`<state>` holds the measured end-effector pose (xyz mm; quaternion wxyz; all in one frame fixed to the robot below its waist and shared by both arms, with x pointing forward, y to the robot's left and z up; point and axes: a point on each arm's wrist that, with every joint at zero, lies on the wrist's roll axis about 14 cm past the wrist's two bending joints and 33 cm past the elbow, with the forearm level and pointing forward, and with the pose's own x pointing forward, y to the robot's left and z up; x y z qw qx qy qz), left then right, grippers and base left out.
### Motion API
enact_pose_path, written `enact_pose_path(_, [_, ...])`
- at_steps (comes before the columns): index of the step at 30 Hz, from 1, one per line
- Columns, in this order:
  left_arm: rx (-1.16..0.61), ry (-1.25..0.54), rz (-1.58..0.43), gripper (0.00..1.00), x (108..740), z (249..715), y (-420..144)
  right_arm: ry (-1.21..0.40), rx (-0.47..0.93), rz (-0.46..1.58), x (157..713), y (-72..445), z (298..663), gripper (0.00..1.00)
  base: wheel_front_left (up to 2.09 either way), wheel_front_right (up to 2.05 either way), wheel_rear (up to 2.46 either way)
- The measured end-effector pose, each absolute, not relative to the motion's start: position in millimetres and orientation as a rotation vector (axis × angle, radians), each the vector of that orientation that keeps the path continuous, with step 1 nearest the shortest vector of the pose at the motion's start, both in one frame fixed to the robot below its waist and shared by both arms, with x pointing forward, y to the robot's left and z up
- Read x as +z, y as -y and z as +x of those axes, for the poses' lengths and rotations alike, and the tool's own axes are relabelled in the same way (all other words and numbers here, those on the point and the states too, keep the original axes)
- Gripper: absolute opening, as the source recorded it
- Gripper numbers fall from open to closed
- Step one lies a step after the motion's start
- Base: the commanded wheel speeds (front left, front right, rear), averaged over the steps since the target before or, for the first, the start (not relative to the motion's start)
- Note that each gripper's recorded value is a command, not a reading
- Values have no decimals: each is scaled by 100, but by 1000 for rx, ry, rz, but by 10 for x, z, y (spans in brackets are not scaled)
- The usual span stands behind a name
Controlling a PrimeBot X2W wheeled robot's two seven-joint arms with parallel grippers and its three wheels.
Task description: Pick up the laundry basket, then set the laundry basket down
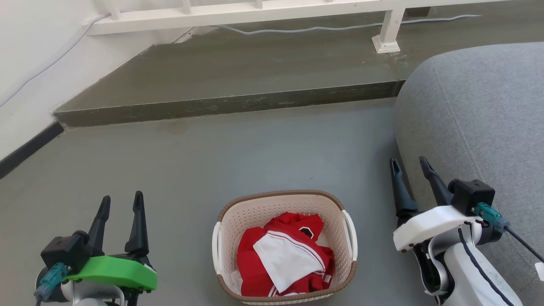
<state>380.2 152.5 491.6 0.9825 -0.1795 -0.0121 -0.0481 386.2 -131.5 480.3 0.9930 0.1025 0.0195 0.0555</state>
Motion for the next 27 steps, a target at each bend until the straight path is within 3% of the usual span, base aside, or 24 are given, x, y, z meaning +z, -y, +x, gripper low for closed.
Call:
enact_pose_path(9, [-100,26,-369,100,4916,3805,-1496,-50,107,212,4760,1318,3823,100,0,0,0])
enact_pose_path(10, [-104,26,-368,0,4918,3804,-1488,-49,106,212,4762,1318,3824,0,0,0,0])
enact_pose_path(27, [-46,-80,-515,0,4656,3733,-1533,-158,39,368,4491,1409,3690,0,0,0,0])
